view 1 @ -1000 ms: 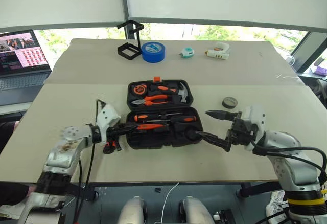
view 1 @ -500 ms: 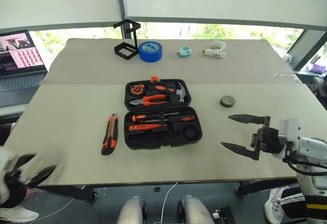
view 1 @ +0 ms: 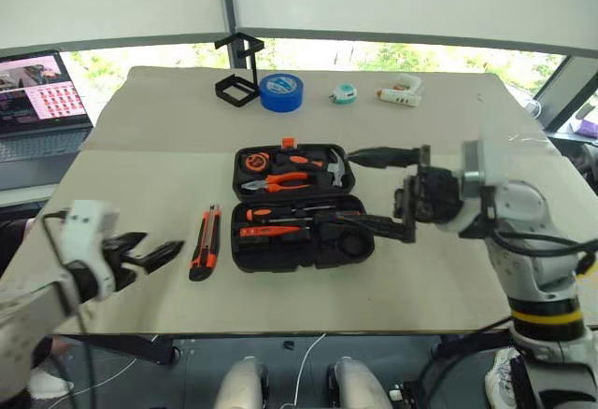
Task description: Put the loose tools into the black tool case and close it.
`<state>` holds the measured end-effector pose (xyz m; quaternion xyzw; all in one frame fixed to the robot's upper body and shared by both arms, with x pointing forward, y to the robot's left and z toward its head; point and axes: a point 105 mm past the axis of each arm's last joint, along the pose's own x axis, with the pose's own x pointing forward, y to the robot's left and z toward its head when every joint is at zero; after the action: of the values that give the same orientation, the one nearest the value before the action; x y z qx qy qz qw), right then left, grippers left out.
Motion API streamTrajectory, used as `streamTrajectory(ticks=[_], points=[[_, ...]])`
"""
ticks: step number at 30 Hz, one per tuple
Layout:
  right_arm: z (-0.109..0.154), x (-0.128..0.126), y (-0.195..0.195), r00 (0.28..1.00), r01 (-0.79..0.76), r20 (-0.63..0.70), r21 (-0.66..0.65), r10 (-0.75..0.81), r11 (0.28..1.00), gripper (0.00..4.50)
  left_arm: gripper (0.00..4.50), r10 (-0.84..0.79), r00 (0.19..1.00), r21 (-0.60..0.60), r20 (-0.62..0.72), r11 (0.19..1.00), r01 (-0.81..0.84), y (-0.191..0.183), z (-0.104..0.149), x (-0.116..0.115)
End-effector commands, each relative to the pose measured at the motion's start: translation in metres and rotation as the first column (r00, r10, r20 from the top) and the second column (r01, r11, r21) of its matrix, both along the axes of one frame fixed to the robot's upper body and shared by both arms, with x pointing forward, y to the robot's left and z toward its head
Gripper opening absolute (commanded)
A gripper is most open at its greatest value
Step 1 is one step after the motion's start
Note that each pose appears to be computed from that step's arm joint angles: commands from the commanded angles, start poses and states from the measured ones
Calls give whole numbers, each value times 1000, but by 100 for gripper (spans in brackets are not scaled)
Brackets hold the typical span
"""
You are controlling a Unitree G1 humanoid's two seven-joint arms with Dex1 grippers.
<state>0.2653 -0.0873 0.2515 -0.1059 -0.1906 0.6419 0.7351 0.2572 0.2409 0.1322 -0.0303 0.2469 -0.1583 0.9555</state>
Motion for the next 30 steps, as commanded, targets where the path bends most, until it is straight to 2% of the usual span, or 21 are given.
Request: streamTrajectory(ticks=[1, 6, 12, 13, 14, 16, 20, 21, 22, 24, 27, 29, 30], points=[[11, 1, 7, 1000, -13, -4, 24, 13, 1000, 450, 446, 71, 996, 73, -48, 995, -67, -11, -12, 14], [10, -1, 2, 1000, 0, -12, 29, 1, 1000, 450, 446, 63, 995, 138, -78, 989, -52, -25, -23, 26], [-3, -7, -11, 999, 10, -37, -2, -10, 1000, 450, 446, 58, 990, 141, -126, 989, -40, -32, -46, 32], [-5, -7, -12, 999, 8, -42, -10, -8, 1000, 450, 421, 52, 989, 155, -136, 987, -31, -32, -51, 32], [-8, -8, -14, 999, 5, -46, -19, -6, 1000, 450, 421, 64, 988, 176, -140, 984, -38, -29, -55, 31], [-12, -9, -17, 998, 4, -55, -33, -6, 999, 450, 358, 83, 989, 193, -125, 979, -58, -22, -55, 30], [-24, -11, -28, 998, 16, -67, -49, -19, 999, 450, 203, 89, 993, 199, -73, 977, -73, -7, -47, 26], [-27, -12, -32, 997, 20, -69, -51, -23, 999, 450, 176, 75, 996, 194, -44, 979, -65, -4, -42, 26], [-30, -12, -35, 997, 25, -70, -54, -29, 998, 450, 173, 50, 999, 197, -16, 979, -46, 0, -36, 26], [-34, -12, -41, 997, 41, -69, -58, -45, 997, 450, 173, -65, 996, 229, 67, 972, 48, 5, -19, 26], [-38, -11, -55, 994, 84, -69, -69, -89, 994, 450, 173, -371, 911, 274, 180, 909, 315, -3, 15, 22], [-41, -10, -65, 990, 118, -71, -87, -124, 989, 450, 173, -578, 798, 312, 171, 800, 513, -20, 31, 15], [-43, -10, -71, 987, 136, -74, -99, -144, 986, 450, 173, -683, 717, 324, 141, 716, 618, -33, 37, 9]])
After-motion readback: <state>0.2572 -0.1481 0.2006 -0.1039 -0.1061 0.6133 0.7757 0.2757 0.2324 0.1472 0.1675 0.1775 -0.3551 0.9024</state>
